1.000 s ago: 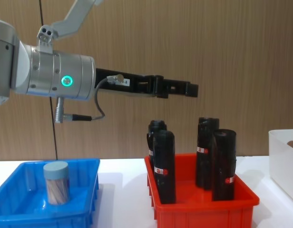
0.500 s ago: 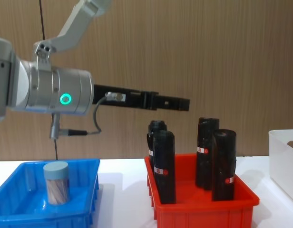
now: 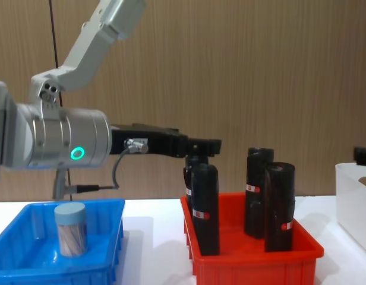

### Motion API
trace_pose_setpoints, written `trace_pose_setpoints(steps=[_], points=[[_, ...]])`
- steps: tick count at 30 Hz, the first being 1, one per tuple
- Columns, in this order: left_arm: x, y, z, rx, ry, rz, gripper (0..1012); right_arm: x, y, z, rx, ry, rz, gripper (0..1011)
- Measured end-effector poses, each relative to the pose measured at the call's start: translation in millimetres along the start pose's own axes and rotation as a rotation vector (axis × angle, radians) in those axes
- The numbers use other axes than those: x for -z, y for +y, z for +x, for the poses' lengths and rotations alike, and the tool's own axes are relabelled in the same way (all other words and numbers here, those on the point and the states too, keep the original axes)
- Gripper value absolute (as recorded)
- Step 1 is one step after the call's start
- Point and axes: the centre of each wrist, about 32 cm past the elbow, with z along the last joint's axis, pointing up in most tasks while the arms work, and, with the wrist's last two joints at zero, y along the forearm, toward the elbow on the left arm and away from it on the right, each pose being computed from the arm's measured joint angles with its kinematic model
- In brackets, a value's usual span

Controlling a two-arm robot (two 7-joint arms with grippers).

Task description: Pick the cotton swabs from the blue box and place them into the white box.

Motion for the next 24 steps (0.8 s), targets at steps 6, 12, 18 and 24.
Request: trace_pose_setpoints(steps=[6, 12, 18, 24], points=[[9.6, 5.7, -11.5, -0.061, -0.032, -0.018, 1004, 6.8, -15.0, -12.4, -0.052, 0.007, 0.040, 1002], [18.4, 11.7, -23.2, -0.120, -0.061, -0.040, 1004, 12.7, -29.4, -23.7, -0.100, 0.018, 0.075, 1002], [26.6, 18.0, -35.1, -0.178, -0.087, -0.067, 1004, 17.1, -43.7, -34.8, -0.146, 0.032, 0.110, 1001], [34.7, 24.8, -47.9, -0.235, -0.110, -0.096, 1004, 19.3, -50.3, -39.7, -0.165, 0.040, 0.125, 1001]])
